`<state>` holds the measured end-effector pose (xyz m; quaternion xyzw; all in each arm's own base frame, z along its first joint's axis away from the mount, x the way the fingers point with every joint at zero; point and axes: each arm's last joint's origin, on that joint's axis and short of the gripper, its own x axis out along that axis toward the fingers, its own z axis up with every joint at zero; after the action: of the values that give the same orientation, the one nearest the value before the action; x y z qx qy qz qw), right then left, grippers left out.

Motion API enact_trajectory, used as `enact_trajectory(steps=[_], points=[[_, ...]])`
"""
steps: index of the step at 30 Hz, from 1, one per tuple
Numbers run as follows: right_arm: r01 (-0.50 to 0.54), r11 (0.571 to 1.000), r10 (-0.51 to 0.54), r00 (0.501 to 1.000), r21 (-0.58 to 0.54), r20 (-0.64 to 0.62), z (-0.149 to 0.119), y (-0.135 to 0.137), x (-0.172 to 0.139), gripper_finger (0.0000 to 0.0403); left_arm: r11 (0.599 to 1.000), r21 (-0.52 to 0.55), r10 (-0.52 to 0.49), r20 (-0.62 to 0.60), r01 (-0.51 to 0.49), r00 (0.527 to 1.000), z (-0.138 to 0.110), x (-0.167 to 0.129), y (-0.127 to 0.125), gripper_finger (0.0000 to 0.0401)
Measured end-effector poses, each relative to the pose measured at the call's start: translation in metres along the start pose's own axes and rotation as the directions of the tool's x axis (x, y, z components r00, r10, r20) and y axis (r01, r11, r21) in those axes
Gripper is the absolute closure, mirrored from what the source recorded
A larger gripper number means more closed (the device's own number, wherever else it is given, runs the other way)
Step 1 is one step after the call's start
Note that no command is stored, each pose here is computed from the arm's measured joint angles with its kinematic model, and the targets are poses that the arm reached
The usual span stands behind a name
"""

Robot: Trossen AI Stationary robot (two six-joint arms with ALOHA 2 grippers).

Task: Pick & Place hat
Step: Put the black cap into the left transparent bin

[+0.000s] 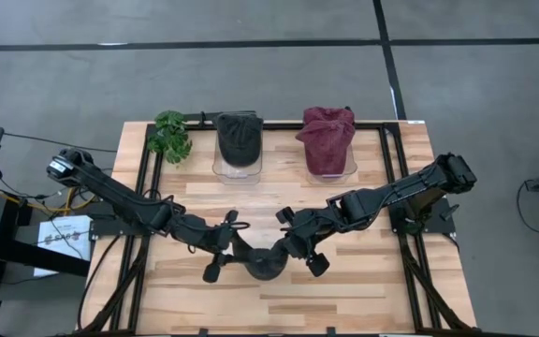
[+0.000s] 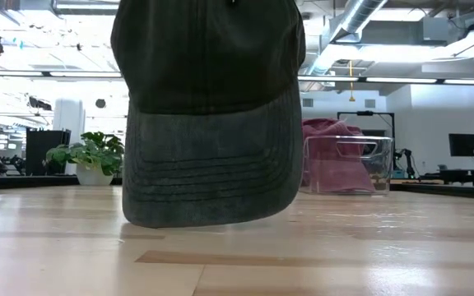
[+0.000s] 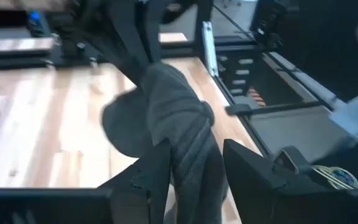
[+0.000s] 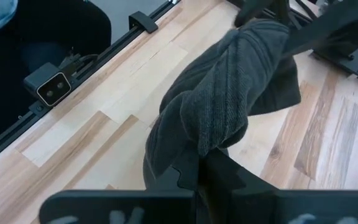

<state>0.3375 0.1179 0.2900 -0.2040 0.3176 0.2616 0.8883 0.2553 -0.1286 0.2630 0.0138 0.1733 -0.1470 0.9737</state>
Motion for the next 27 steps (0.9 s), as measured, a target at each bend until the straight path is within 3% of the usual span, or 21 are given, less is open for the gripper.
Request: enact_trajectory(steps=[8, 14, 19, 23, 27], points=[[0.002, 1.0, -0.002, 1.0, -0.002, 0.005, 0.0, 0.0, 0.0, 0.0403, 0.999, -0.003, -0.05, -0.06, 0.049, 0.997, -0.012, 0.016, 0.002, 0.0261], [0.0, 1.0, 0.0, 1.0, -0.002, 0.004, 0.0, 0.0, 0.0, 0.0403, 0.999, -0.003, -0.054, -0.006, 0.054, 0.999, -0.006, 0.015, 0.002, 0.0277], [-0.003, 1.0, 0.003, 1.0, -0.002, -0.002, 0.0, 0.0, 0.0, 0.0403, 0.999, 0.001, -0.05, 0.006, 0.05, 0.999, -0.005, 0.014, 0.003, 0.0317], [-0.003, 1.0, 0.003, 1.0, -0.001, -0.002, 0.0, 0.0, 0.0, 0.0403, 0.999, -0.001, -0.044, 0.007, 0.044, 0.999, -0.005, 0.014, 0.004, 0.0383], [-0.001, 1.0, 0.001, 1.0, 0.018, 0.002, 0.0, 0.0, 0.0, 0.0398, 0.999, 0.001, -0.045, 0.006, 0.045, 0.999, -0.005, 0.014, 0.004, 0.0391]])
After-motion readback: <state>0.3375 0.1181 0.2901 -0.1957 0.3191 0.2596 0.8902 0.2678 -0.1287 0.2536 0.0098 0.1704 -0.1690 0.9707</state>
